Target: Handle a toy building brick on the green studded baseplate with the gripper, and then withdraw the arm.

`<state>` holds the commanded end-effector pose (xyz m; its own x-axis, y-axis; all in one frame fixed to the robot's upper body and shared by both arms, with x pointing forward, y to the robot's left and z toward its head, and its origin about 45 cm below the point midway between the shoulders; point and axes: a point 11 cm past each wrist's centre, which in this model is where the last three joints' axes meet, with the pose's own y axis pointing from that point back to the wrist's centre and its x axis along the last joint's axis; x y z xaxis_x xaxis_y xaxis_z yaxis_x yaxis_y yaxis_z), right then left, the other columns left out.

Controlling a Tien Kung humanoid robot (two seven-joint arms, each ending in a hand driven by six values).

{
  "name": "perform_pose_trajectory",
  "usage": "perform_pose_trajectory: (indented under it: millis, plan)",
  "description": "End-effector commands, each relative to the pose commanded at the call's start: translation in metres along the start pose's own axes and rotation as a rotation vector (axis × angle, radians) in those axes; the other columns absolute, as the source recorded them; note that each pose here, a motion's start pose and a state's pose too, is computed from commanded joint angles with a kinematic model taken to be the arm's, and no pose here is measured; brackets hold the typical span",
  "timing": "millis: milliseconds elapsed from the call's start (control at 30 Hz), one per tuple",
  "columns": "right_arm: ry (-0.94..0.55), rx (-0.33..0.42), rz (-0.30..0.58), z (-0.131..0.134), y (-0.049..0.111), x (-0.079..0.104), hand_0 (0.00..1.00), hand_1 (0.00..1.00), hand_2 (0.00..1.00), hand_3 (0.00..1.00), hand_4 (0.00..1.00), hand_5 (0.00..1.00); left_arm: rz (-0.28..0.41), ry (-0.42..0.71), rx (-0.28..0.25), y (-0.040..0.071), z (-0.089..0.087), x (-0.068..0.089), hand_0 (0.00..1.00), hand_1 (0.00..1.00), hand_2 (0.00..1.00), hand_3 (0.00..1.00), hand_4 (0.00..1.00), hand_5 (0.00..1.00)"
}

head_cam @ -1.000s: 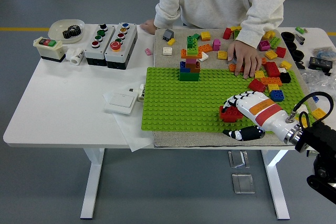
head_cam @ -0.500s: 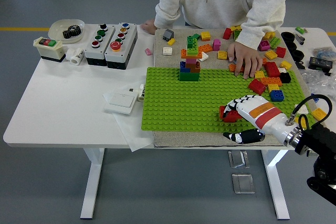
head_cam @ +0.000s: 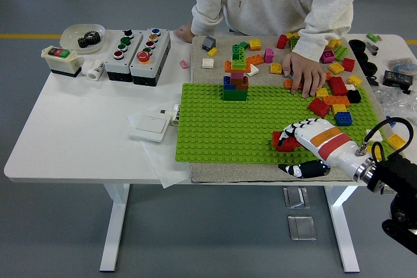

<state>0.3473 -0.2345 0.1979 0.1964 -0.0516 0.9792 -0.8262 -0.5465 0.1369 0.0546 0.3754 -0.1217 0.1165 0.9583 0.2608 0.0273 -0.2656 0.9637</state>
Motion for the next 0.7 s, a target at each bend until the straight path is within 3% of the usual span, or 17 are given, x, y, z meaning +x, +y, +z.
perform_pose_trajectory:
  millis: [700]
  plan:
    - [0.002,-0.019,-0.02,0.0063,0.0003,-0.0069,0.685,0.657,0.707,0.589,0.807,0.421,0.001,-0.001,-0.001,0.0,0.0002,-0.0004,0.778,0.716,0.683,0.564,0.589,0.606]
